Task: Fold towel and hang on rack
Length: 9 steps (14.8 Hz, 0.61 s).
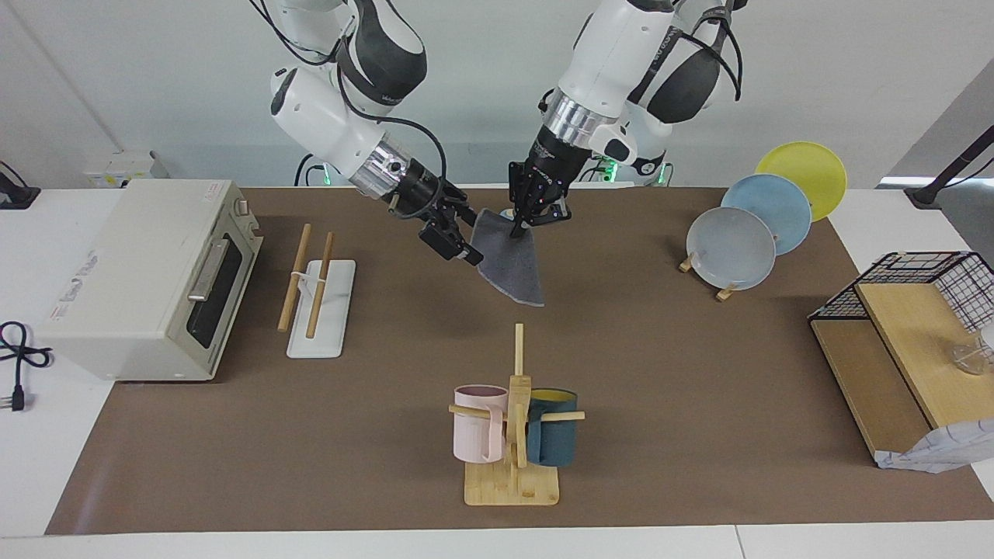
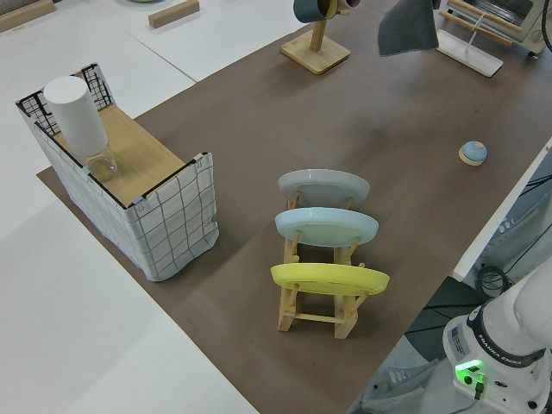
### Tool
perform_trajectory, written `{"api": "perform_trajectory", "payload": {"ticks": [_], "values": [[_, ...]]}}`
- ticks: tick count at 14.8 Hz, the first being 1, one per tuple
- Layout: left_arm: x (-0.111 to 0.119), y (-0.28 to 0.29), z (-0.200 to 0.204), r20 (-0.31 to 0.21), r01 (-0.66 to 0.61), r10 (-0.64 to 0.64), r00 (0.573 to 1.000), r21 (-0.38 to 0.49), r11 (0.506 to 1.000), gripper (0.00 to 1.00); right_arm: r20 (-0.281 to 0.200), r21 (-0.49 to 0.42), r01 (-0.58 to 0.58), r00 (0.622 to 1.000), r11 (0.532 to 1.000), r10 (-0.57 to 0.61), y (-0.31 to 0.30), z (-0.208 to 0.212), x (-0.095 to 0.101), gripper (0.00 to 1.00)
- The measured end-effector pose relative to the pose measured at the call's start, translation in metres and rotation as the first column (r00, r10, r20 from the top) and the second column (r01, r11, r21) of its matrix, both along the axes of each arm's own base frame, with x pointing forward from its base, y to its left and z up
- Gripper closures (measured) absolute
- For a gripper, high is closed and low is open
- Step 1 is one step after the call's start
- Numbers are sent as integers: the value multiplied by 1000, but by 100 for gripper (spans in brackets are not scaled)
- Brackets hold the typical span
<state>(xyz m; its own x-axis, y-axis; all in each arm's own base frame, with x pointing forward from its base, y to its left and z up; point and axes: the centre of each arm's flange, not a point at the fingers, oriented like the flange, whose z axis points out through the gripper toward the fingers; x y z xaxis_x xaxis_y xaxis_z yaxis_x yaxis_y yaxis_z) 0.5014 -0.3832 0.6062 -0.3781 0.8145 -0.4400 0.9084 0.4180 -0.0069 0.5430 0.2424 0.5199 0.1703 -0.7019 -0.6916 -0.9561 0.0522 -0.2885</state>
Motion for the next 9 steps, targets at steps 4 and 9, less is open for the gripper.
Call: {"api": "perform_trajectory", "payload": {"ticks": [4,9], "values": [[0,0,0,-6,-15,15,1000,-3,1000,98,29,-11,-17,999,1000,18,5,-5,1,3],[1,1,0,-11,-29,29,1000,-5,1000,98,68,14,-48,997,999,46,5,-7,3,48]]}}
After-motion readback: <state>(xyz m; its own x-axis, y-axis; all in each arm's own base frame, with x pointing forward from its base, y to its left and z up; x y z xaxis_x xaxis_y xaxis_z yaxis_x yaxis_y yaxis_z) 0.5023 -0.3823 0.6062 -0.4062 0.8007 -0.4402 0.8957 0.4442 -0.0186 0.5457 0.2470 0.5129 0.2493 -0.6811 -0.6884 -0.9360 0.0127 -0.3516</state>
